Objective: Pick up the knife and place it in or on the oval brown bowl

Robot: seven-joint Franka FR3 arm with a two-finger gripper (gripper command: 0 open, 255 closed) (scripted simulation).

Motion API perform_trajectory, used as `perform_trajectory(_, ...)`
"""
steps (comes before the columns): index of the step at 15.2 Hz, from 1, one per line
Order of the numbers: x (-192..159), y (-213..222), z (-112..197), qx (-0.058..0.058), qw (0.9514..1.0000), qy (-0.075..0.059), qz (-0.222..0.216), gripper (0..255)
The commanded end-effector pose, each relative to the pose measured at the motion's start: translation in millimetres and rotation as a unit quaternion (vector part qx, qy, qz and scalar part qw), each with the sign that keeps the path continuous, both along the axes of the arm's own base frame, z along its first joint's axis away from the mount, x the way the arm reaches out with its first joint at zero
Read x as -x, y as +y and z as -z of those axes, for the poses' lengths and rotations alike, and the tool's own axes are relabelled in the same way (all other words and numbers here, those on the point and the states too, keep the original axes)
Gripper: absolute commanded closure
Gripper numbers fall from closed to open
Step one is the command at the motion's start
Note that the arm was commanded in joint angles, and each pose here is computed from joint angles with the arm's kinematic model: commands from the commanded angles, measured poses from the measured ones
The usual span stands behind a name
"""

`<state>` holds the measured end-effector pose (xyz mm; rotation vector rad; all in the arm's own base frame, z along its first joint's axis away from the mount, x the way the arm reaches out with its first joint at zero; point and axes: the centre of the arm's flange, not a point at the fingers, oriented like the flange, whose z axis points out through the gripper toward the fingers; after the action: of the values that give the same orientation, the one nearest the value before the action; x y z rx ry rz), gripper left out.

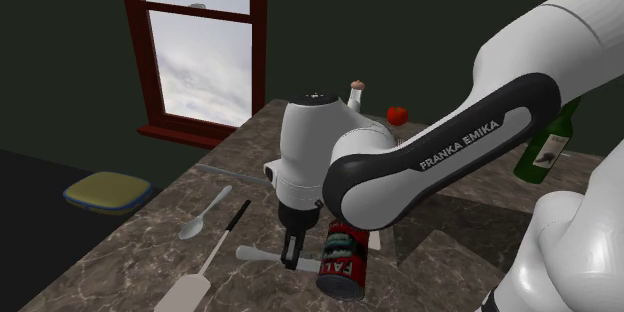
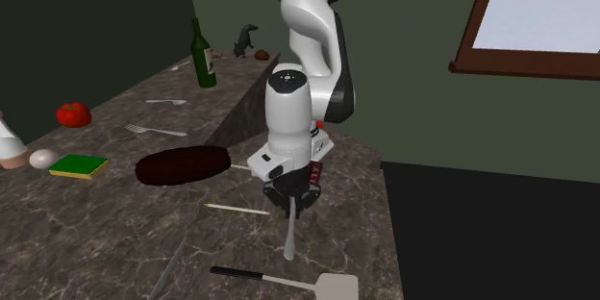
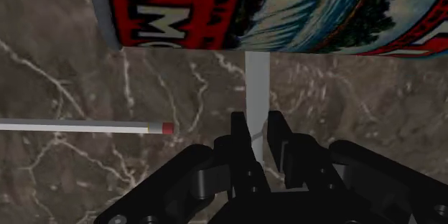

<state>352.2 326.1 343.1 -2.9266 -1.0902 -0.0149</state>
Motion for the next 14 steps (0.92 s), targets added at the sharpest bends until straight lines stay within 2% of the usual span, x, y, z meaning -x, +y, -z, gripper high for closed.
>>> perform_trajectory(1, -0.3, -2.9, -2.3, 0.003, 1.0000, 0.004, 0.003, 255)
perform_trajectory(14, -0.3, -2.9, -71.0, 0.003, 1.0000, 0.004, 0.003, 255)
